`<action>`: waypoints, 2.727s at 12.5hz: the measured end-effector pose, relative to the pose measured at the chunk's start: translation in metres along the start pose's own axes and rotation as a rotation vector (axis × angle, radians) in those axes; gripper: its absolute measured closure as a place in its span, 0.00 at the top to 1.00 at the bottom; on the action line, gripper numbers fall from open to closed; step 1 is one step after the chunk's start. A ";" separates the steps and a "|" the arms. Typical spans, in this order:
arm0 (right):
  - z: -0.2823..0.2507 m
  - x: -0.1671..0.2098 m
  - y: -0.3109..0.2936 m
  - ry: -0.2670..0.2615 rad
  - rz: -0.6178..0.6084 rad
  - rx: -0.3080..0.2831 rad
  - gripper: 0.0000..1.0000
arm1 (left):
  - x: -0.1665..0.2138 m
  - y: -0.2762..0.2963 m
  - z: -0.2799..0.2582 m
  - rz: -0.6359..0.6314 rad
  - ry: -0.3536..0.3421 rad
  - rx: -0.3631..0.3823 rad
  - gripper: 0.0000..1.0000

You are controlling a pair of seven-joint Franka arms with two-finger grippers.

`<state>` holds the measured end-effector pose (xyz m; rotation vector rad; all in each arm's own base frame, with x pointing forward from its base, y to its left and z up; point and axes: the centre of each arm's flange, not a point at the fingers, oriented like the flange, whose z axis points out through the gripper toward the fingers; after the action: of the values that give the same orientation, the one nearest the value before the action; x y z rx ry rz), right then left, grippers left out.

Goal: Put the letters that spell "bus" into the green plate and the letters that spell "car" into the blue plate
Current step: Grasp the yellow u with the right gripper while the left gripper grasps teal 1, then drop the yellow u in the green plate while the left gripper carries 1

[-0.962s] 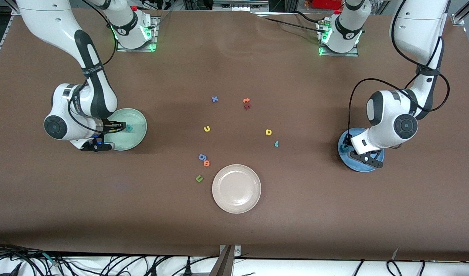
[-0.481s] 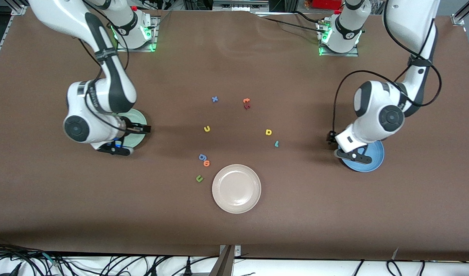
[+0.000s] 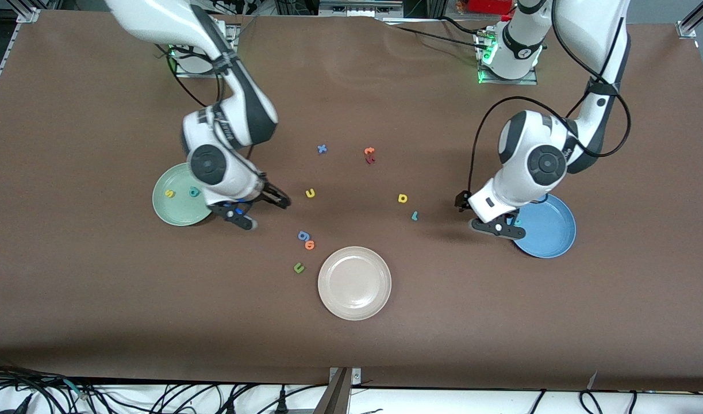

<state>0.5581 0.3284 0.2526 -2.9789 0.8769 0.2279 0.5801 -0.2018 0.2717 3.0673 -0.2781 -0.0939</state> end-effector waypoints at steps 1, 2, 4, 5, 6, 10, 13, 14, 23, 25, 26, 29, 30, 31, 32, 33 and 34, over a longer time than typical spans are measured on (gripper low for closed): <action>0.015 -0.013 -0.011 0.016 0.042 0.014 0.87 | 0.001 0.019 0.002 0.009 0.002 0.001 0.93; 0.029 -0.023 -0.019 0.026 0.073 0.022 0.87 | 0.002 0.035 0.006 0.022 0.006 0.003 0.93; 0.049 -0.035 -0.028 0.040 0.124 0.039 0.67 | 0.007 0.056 0.018 0.050 0.047 0.004 0.93; 0.056 -0.039 -0.031 0.044 0.134 0.043 0.67 | 0.008 0.061 0.028 0.059 0.060 0.006 0.93; 0.063 -0.042 -0.032 0.046 0.138 0.043 0.61 | 0.008 0.065 0.041 0.065 0.067 0.009 0.93; 0.073 -0.050 -0.034 0.044 0.157 0.034 0.58 | 0.010 0.072 0.079 0.077 0.086 0.019 0.89; 0.086 -0.068 -0.036 0.039 0.149 0.011 0.54 | 0.007 0.085 0.093 0.085 0.076 0.023 0.82; 0.089 -0.068 -0.036 0.039 0.149 0.009 0.53 | 0.009 0.090 0.093 0.085 0.081 0.022 0.78; 0.065 -0.031 -0.019 0.055 0.061 -0.046 0.25 | 0.007 0.106 0.104 0.099 0.073 0.026 0.78; 0.037 -0.004 0.000 0.046 -0.025 -0.094 0.25 | 0.006 0.107 0.106 0.101 0.070 0.027 0.78; 0.024 0.009 0.013 0.029 -0.072 -0.129 0.25 | 0.006 0.106 0.107 0.100 0.069 0.028 0.78; -0.003 0.050 0.060 -0.045 -0.195 -0.226 0.25 | 0.006 0.105 0.109 0.106 0.066 0.036 0.61; -0.009 0.063 0.076 -0.077 -0.224 -0.255 0.25 | 0.006 0.104 0.109 0.107 0.066 0.037 0.61; -0.014 0.076 0.096 -0.108 -0.253 -0.278 0.25 | 0.006 0.103 0.108 0.109 0.067 0.041 0.55; -0.017 0.090 0.117 -0.134 -0.281 -0.291 0.25 | 0.007 0.103 0.107 0.108 0.070 0.041 0.43; -0.017 0.105 0.142 -0.156 -0.314 -0.297 0.25 | 0.007 0.103 0.107 0.108 0.070 0.041 0.38; -0.014 0.119 0.165 -0.174 -0.342 -0.299 0.25 | 0.007 0.102 0.107 0.108 0.070 0.042 0.38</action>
<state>0.5694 0.1248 0.2516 -3.2453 0.3310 0.6429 0.5618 -0.3094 0.1717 3.0811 -0.4460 0.0244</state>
